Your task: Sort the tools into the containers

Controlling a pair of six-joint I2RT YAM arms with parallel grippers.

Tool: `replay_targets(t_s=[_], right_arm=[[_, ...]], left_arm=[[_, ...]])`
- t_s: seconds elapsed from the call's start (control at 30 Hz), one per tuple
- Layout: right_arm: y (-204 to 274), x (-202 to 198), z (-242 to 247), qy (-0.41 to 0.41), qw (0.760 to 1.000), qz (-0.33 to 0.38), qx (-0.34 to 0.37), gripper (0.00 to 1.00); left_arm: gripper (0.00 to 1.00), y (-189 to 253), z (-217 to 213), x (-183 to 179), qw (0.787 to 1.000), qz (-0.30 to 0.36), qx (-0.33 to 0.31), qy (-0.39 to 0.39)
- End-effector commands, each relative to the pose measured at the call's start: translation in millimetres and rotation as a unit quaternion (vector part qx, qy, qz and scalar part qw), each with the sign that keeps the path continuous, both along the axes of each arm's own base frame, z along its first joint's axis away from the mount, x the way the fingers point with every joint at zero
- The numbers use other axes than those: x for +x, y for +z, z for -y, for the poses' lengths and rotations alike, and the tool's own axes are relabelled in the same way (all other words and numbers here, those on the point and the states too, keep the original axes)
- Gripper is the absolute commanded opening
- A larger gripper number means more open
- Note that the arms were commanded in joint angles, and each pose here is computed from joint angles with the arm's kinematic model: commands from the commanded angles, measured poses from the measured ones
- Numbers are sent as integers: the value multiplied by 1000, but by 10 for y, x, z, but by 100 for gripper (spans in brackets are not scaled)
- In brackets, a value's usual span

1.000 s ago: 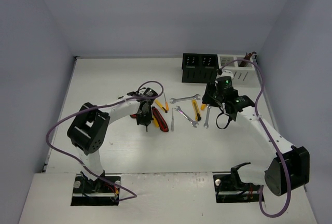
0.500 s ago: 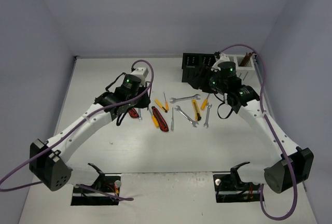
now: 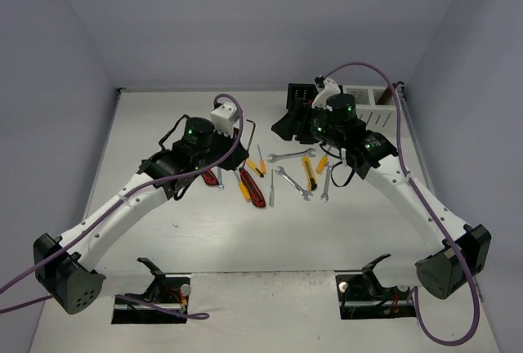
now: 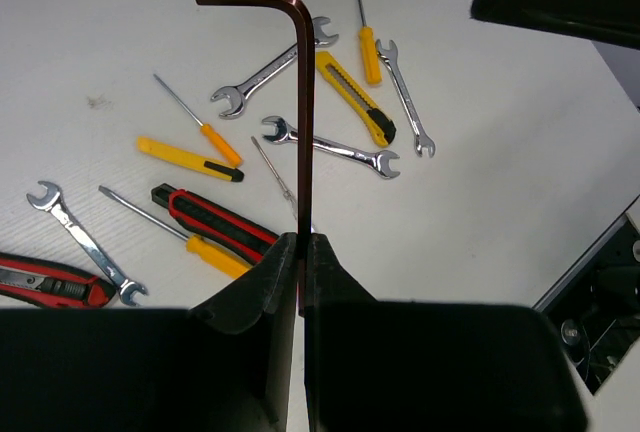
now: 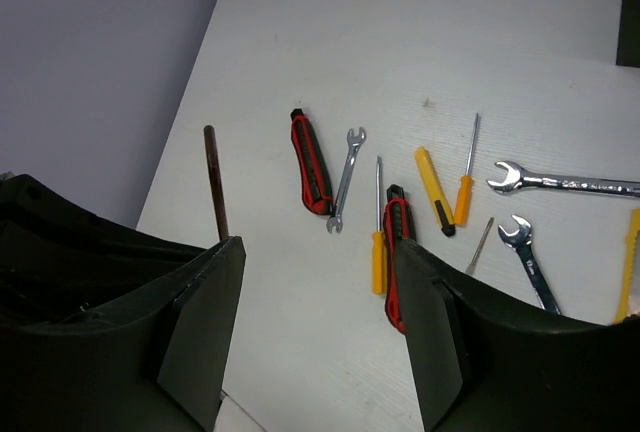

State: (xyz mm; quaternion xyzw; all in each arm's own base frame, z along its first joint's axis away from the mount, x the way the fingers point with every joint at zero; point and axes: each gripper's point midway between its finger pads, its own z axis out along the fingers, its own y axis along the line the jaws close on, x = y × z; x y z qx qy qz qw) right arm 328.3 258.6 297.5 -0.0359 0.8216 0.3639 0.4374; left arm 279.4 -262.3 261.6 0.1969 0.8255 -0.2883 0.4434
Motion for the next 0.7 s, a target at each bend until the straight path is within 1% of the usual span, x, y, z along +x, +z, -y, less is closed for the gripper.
replay_targets(t_s=[0.0, 0.2, 0.37, 0.57, 0.67], right_arm=[[499, 59, -217, 28, 996, 73, 42, 58], [513, 58, -365, 44, 995, 78, 45, 58], [485, 70, -448, 52, 995, 75, 46, 55], [439, 54, -491, 56, 995, 71, 45, 46], [414, 49, -485, 55, 995, 70, 43, 35]], left_arm=[[0, 459, 173, -11, 996, 70, -36, -34], [0, 524, 249, -63, 995, 78, -38, -47], [0, 552, 301, -102, 994, 82, -37, -54], [0, 550, 328, -98, 995, 84, -34, -52], [0, 547, 337, -93, 994, 85, -32, -52]])
